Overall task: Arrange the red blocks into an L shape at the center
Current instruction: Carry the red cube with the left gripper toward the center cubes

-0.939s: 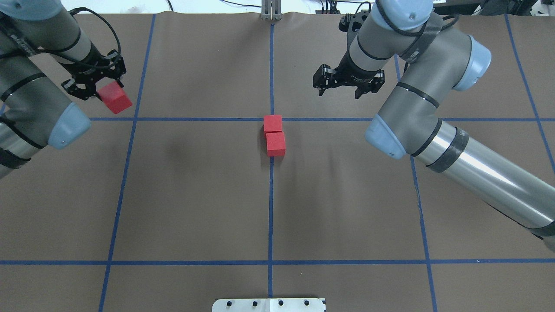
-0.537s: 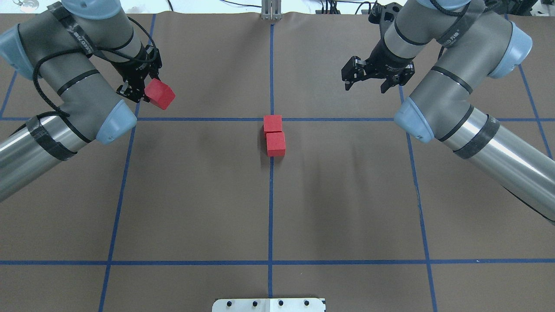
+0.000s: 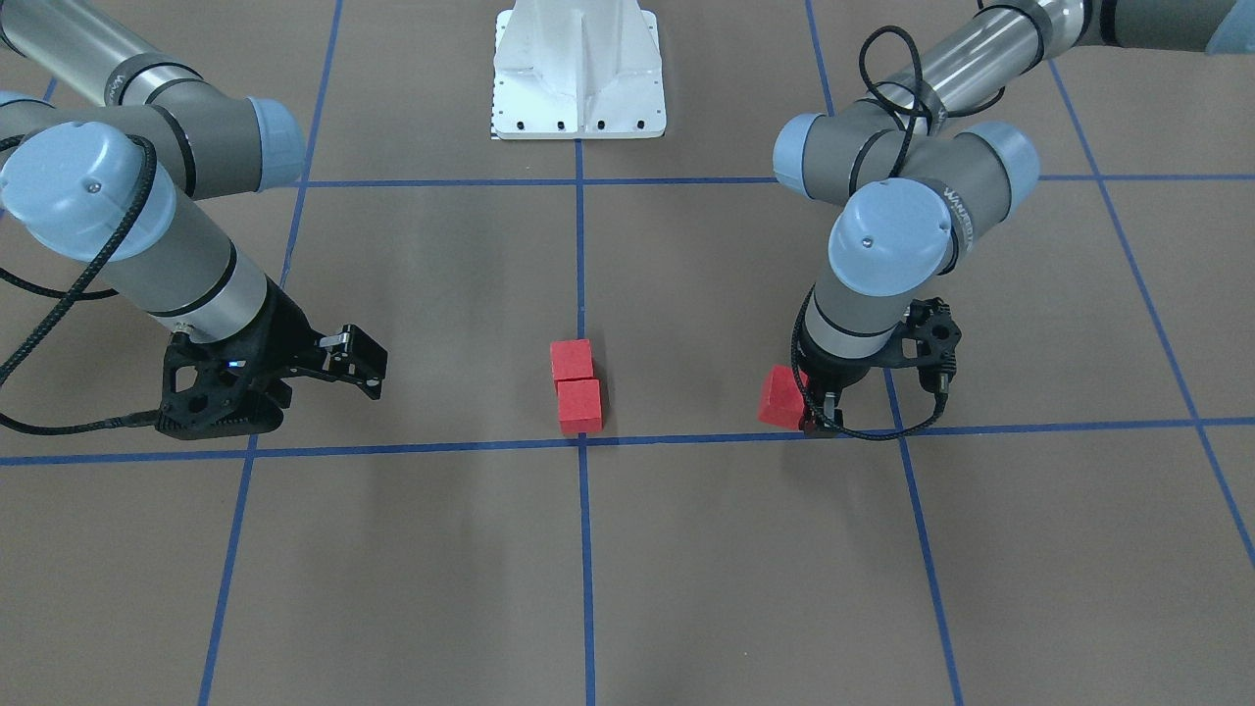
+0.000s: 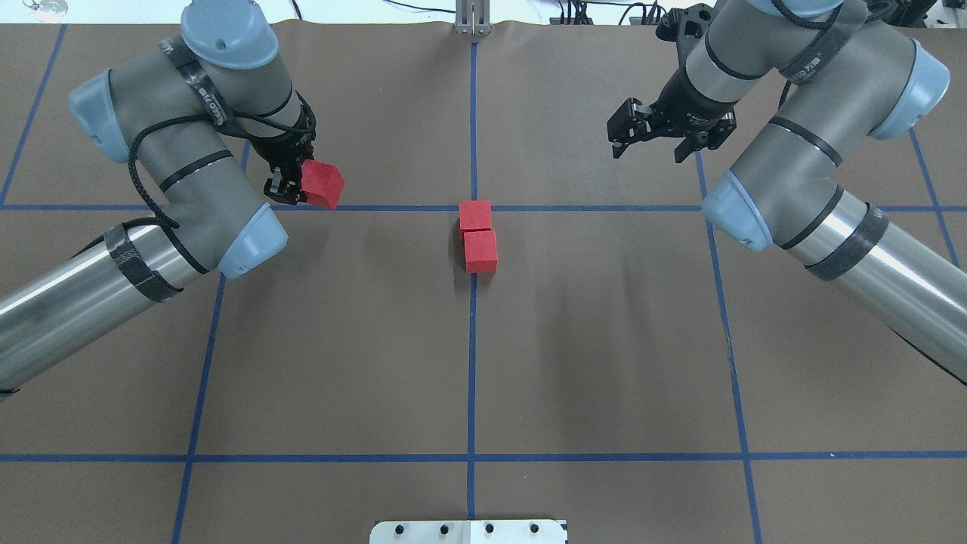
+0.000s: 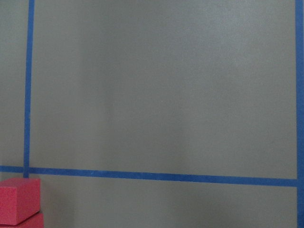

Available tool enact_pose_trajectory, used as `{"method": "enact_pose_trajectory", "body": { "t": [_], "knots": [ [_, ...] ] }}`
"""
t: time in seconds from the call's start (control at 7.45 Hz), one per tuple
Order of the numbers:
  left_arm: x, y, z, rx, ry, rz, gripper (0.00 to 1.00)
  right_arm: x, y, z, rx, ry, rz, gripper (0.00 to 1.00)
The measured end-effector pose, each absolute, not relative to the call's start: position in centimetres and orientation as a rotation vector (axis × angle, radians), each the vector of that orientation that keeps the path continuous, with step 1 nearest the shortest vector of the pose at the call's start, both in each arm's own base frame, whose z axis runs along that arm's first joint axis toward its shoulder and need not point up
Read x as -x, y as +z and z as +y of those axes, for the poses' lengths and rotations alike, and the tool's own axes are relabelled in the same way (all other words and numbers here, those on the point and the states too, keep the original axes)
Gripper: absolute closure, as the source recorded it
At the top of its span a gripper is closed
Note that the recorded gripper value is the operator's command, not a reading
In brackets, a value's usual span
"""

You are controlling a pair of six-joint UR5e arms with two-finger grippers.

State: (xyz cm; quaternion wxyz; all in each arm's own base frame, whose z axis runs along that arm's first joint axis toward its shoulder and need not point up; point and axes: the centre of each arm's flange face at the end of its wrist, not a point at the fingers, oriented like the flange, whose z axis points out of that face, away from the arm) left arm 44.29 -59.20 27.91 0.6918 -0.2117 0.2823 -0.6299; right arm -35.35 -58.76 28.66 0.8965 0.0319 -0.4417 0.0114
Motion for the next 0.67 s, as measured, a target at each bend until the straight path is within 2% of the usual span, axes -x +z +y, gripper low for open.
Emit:
{"method": "enact_pose_trajectory", "body": {
  "t": [0.67],
  "knots": [
    [-52.1,24.5,-55.6,0.550,-1.517,0.497,1.00,37.3,26.1,-55.9,-0.080,-0.034,-0.954,0.01]
  ]
}}
